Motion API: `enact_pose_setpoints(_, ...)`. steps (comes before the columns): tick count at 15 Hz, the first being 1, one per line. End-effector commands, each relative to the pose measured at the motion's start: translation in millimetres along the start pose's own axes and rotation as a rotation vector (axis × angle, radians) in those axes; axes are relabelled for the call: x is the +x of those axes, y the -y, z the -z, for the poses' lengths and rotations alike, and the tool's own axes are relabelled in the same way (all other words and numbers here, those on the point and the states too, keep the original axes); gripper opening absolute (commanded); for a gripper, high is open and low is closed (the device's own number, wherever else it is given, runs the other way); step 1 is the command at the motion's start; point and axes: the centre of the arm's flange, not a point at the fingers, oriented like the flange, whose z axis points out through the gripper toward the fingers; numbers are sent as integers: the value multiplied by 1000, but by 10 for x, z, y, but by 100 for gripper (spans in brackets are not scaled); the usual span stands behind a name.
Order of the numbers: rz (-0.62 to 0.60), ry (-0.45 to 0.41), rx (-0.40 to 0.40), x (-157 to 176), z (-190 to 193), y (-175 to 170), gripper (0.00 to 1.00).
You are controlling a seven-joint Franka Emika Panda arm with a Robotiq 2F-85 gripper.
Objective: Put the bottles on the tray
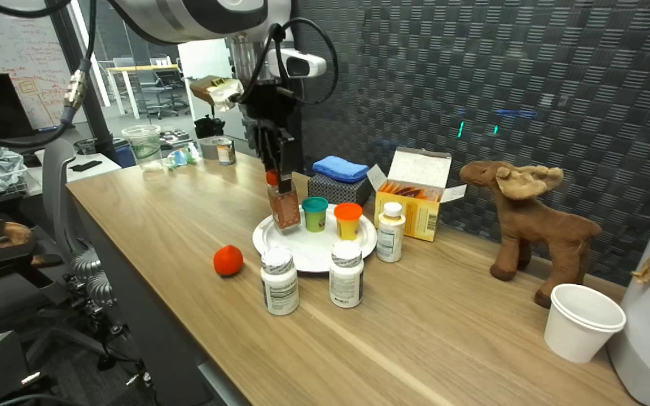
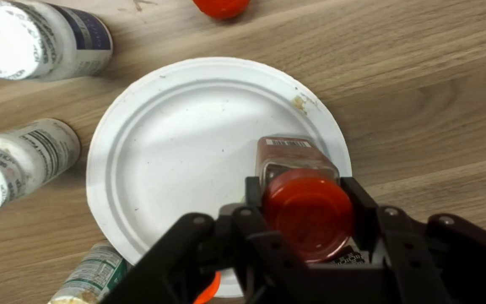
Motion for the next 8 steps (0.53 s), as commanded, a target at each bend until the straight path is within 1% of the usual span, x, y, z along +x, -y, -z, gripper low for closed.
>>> enact_pose_setpoints(1,34,0,-11,191,60,116,24)
enact_pose_setpoints(8,72,27,-14,260,-115,234,24)
